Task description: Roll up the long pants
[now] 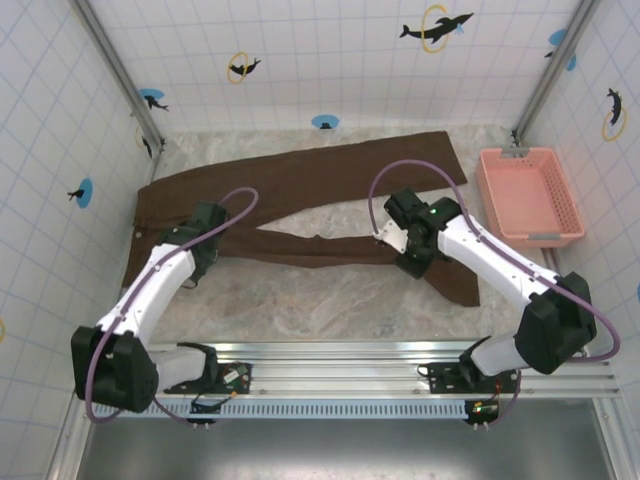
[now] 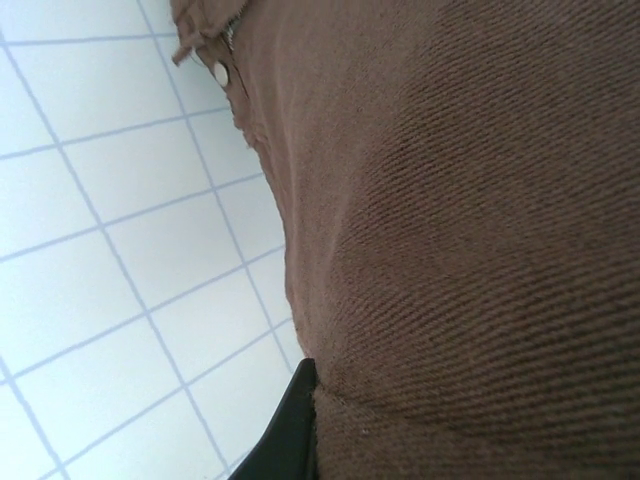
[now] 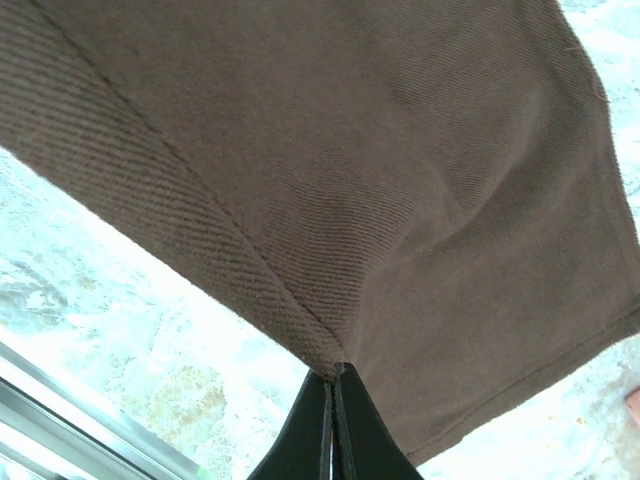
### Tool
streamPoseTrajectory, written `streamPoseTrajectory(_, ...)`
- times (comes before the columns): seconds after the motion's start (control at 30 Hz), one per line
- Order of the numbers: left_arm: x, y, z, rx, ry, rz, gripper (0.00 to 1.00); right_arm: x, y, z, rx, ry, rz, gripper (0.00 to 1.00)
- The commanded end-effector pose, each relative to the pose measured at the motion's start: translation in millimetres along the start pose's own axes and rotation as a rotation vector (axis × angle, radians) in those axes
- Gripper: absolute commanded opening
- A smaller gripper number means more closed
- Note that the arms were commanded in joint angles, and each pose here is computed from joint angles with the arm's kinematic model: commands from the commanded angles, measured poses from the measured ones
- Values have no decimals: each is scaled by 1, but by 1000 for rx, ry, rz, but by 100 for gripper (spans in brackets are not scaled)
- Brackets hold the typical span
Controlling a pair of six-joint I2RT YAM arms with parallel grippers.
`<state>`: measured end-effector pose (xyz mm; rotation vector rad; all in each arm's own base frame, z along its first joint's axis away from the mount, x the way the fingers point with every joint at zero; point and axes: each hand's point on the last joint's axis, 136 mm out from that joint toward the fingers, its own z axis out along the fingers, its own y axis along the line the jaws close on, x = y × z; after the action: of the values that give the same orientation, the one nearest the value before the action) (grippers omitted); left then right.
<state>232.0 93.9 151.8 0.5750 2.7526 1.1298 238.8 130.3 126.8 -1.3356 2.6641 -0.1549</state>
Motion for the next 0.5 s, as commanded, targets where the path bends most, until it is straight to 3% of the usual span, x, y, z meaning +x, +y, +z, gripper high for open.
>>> streamPoseTrajectory(0.0,9,18,-1,-68,47,61,0,10,-40,-17,122,67,58,0)
streamPoseTrajectory(0.27,-88,94,-21,-164,-96,49,0,-47,-136,-44,250,70,130,0)
streamPoseTrajectory(0.47,-153,106,-24,-84,-207,71,0,-91,-186,-42,299,29,170,0)
